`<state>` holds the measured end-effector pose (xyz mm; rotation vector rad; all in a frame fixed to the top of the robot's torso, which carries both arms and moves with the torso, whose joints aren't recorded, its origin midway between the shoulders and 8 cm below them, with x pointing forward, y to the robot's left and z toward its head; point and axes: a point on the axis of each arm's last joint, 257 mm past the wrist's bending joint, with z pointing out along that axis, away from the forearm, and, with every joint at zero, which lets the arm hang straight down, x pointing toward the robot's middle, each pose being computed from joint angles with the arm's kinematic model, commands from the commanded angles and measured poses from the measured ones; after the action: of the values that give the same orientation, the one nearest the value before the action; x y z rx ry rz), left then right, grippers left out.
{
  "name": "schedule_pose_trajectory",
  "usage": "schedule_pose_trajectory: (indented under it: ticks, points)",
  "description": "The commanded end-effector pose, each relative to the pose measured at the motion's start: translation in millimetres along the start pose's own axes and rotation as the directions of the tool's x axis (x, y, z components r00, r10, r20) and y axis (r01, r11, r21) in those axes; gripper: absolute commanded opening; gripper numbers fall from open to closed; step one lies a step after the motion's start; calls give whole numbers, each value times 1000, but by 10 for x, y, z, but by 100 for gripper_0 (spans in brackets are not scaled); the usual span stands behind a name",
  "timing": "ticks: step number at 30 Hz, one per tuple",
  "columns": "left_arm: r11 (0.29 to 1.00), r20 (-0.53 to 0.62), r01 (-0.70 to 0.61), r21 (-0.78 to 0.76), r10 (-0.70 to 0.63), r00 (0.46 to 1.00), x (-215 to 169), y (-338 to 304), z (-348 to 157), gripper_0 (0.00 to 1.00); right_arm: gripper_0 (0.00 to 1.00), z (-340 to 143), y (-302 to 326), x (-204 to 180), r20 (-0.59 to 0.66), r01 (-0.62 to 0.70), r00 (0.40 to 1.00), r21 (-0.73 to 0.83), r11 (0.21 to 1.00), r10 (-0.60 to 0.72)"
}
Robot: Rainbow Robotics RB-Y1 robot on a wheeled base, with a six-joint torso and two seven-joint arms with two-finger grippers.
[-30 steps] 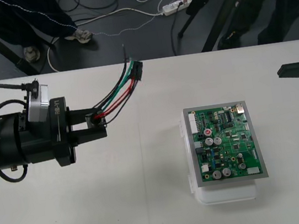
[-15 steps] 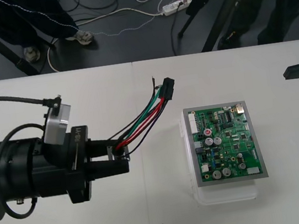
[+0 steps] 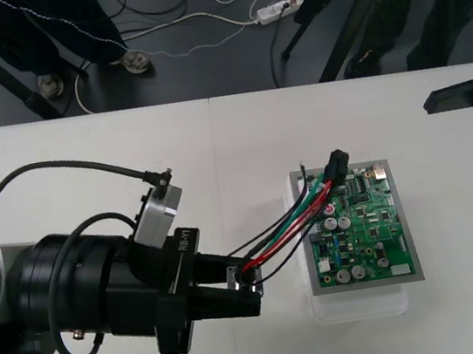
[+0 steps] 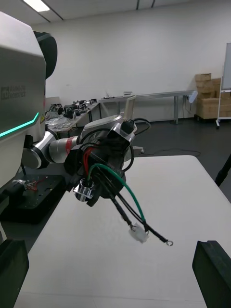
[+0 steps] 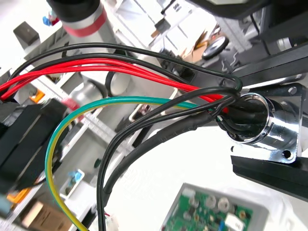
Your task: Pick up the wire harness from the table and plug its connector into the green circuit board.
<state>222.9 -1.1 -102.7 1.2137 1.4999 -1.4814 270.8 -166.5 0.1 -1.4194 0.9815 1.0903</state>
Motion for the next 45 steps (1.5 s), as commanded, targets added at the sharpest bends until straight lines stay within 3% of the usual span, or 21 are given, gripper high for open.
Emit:
schedule_pose_trajectory:
  ticks: [1, 11, 25, 33, 45]
  points:
    - [989, -46, 111, 98, -107, 993, -23, -295, 234, 0, 100, 125, -18, -176, -18, 15, 1000, -73, 997, -17]
    - [979, -102, 164, 124, -152, 983, 83, -373, 395, 0, 100, 360, -24, -291, 86, -31, 995, -194, 981, 48]
    - [951, -126, 235, 200, -213, 969, 128, -607, 643, 0, 100, 360, -186, -242, 124, -18, 992, -159, 987, 38]
    - [946, -112, 254, 201, -236, 965, 107, -615, 668, 0, 100, 333, -19, -161, 159, -68, 983, -162, 984, 95]
    - [939, -95, 272, 209, -257, 962, 90, -635, 662, 0, 100, 305, 72, -151, 135, -72, 986, -175, 982, 96]
